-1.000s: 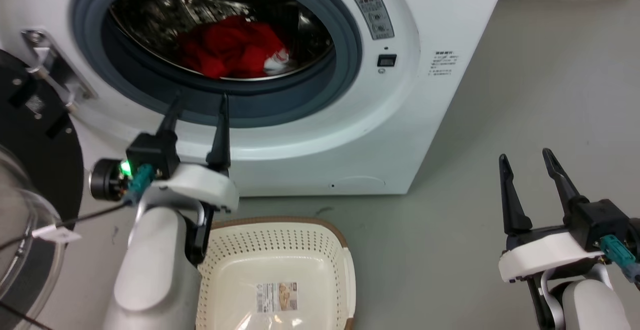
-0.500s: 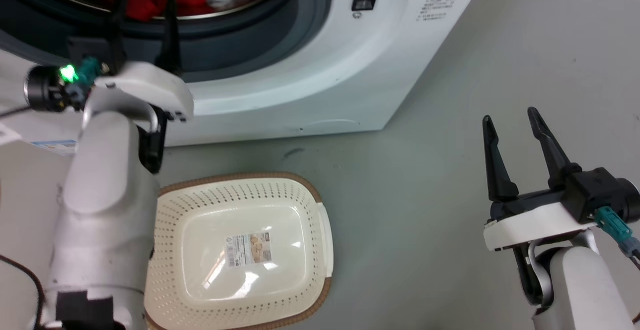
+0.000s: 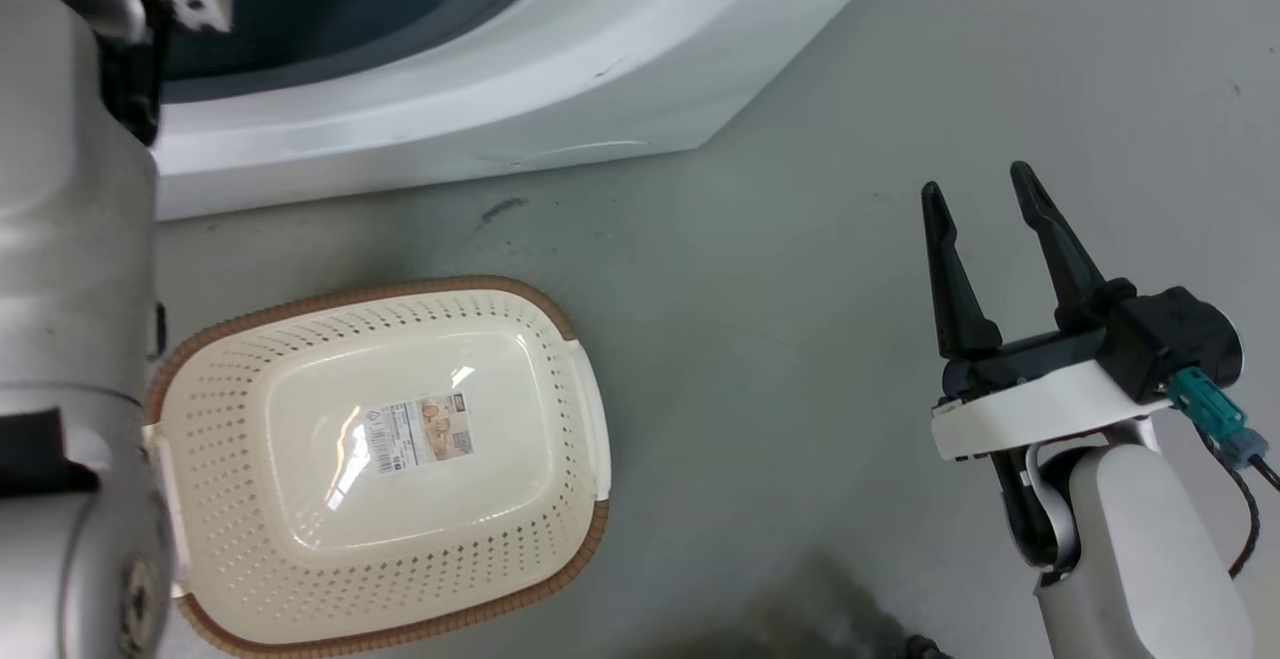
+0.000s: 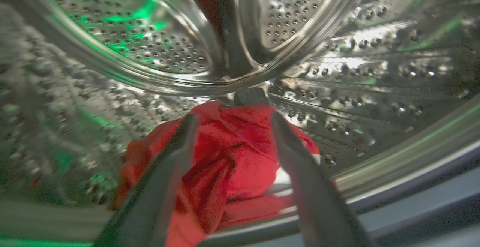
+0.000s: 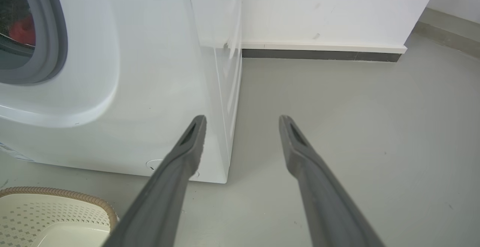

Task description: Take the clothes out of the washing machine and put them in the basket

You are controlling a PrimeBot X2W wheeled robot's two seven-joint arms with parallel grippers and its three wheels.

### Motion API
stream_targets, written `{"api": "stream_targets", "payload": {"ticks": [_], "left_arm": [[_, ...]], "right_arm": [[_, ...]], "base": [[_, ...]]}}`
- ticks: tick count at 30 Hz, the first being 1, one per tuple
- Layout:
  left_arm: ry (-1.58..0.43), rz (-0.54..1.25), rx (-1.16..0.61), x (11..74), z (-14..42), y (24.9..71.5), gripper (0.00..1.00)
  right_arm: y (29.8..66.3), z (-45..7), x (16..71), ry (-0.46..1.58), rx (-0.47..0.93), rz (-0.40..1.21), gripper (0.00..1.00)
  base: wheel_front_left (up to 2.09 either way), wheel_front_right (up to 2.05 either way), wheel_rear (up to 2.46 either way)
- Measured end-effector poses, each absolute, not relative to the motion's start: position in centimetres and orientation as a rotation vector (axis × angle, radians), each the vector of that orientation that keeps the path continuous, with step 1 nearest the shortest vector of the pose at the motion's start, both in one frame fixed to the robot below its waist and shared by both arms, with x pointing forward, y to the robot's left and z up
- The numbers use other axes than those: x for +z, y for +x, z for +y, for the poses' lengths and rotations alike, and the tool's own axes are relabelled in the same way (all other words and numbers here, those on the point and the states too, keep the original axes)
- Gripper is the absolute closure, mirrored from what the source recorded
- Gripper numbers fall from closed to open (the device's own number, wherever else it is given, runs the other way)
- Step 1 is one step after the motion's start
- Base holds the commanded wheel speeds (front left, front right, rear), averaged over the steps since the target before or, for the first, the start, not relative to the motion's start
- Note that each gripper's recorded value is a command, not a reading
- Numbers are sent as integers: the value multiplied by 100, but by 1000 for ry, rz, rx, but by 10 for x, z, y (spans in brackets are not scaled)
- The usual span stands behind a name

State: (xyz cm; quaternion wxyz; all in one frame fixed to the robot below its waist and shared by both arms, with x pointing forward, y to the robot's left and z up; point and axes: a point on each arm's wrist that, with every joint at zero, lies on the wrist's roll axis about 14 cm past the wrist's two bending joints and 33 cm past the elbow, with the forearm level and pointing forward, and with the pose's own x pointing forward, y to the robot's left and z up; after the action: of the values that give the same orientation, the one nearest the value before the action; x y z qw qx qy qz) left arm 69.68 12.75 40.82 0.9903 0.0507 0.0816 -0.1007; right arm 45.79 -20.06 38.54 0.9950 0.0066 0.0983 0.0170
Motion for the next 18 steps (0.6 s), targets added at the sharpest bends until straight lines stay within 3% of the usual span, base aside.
{"api": "stream_targets", "payload": {"ticks": [9,18], "left_arm": [[211,378,-212,376,134,737,0],[299,723,-188,325,145,738,0]], "right_arm": [[458,-207,370,36,15,233,0],[455,-216,362,50,-10,258,0]], "base": [[0,0,0],[0,0,0]]}}
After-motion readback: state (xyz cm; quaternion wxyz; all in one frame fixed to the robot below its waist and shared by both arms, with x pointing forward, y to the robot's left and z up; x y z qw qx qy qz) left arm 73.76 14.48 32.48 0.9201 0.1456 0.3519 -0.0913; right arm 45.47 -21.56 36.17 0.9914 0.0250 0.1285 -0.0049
